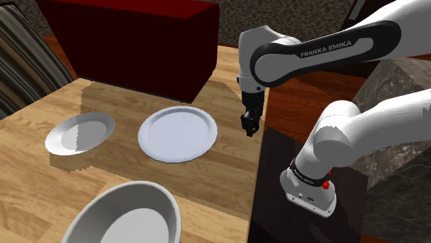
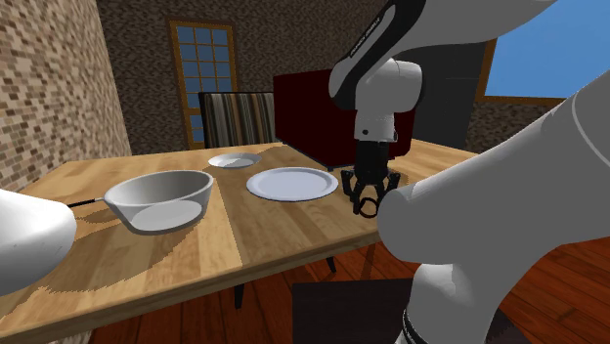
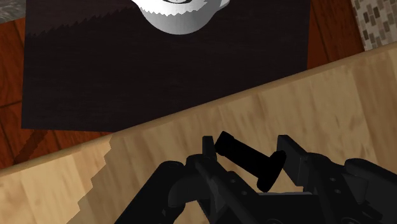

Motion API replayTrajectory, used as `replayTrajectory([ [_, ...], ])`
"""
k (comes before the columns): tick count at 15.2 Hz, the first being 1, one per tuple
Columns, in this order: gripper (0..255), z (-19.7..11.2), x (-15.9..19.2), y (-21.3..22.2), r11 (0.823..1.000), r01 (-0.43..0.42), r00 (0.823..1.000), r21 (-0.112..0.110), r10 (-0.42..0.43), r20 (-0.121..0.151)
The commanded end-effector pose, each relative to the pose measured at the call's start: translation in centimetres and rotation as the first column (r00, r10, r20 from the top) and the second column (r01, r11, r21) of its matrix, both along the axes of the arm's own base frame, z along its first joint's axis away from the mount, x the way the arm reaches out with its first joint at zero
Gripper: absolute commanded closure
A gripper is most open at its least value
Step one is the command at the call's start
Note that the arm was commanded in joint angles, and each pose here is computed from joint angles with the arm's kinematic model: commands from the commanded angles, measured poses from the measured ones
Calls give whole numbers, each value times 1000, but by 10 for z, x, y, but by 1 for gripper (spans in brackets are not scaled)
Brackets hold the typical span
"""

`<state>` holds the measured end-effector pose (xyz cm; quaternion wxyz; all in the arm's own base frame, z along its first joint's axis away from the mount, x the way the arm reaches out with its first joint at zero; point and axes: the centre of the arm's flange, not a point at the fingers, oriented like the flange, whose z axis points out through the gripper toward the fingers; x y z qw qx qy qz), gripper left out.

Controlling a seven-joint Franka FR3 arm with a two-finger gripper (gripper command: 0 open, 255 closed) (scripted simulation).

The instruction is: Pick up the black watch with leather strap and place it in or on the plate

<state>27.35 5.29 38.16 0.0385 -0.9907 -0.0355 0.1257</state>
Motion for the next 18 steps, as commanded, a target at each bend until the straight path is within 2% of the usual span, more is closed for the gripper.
replayTrajectory([
  [1,255,0,0,0,1000,0,1000,0,0,0],
  [4,255,0,0,0,1000,0,1000,0,0,0],
  [18,255,74,0,0,1000,0,1000,0,0,0],
])
